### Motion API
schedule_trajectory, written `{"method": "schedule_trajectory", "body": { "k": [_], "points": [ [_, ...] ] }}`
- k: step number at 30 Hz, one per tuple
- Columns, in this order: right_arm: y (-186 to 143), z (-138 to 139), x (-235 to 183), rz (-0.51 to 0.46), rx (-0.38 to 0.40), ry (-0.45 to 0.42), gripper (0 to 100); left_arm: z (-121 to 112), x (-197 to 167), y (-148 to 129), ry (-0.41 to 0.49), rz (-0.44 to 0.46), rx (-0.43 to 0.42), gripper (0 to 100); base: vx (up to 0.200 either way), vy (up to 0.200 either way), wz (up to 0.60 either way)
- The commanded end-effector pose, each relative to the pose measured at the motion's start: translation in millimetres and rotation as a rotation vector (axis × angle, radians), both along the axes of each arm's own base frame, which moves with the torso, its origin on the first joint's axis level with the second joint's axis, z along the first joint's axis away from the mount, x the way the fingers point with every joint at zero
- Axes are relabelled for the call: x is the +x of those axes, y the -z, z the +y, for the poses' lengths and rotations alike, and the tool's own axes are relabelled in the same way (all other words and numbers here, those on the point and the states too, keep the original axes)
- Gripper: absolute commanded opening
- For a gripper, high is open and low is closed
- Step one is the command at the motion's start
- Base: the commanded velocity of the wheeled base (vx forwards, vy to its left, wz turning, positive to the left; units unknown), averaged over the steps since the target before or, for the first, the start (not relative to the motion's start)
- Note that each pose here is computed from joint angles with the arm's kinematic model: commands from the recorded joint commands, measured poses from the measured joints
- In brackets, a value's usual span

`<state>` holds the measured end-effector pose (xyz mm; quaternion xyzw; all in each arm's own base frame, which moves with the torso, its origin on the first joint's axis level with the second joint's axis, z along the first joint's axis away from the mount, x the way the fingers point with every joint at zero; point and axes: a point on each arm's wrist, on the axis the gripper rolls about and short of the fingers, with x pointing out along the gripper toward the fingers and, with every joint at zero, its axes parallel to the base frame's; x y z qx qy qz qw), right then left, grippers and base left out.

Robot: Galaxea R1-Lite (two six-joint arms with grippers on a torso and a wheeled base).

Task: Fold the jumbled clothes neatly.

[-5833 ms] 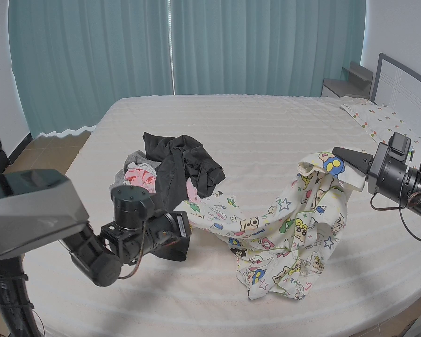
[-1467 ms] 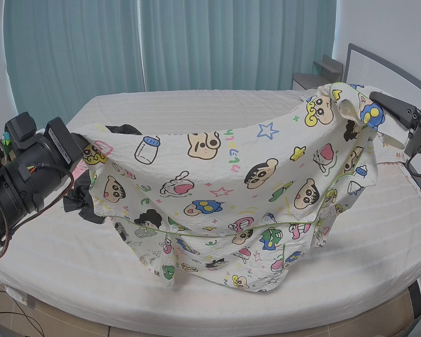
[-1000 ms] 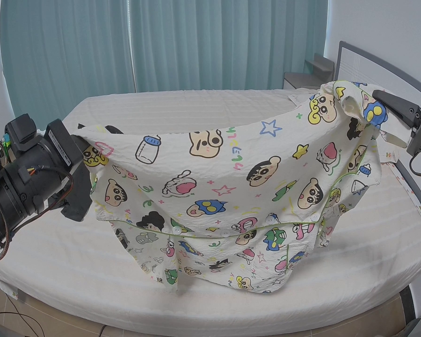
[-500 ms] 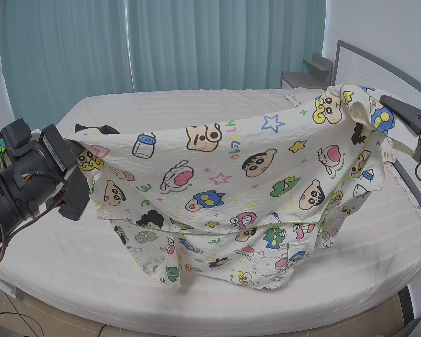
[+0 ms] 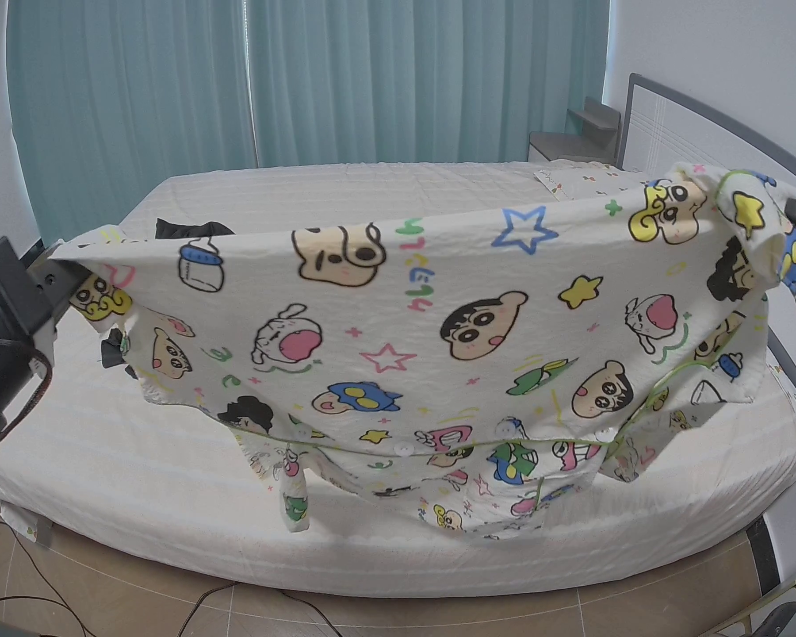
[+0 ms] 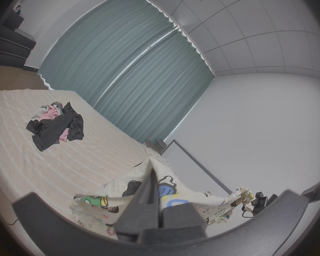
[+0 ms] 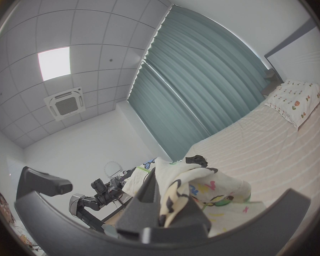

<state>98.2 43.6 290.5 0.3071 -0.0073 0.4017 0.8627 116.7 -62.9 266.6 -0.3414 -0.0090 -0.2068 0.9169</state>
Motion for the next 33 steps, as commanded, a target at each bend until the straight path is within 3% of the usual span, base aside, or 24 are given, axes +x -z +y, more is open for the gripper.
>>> {"method": "schedule_trajectory", "body": {
  "k": [1, 7, 14, 21, 33],
  "points": [
    [-5, -9, -28, -0.083, 0.021, -0.007, 0, 17, -30, -13, 0.006, -0.102, -0.052, 0, 0.000, 0.000, 0.00],
    [5, -9, -25, -0.059, 0.001, 0.012, 0, 20, -35, -4, 0.009, -0.083, -0.039, 0, 0.000, 0.000, 0.00],
    [28, -6, -2, 0.005, -0.091, 0.073, 0, 18, -30, 13, -0.005, -0.030, 0.010, 0, 0.000, 0.000, 0.00],
    [36, -6, 13, 0.057, -0.119, 0.107, 0, 13, -9, 34, -0.061, 0.049, 0.154, 0, 0.000, 0.000, 0.00],
    [62, -4, 34, 0.171, -0.180, 0.127, 0, 0, 26, 58, -0.082, 0.189, 0.219, 0, 0.000, 0.000, 0.00]
  ]
}}
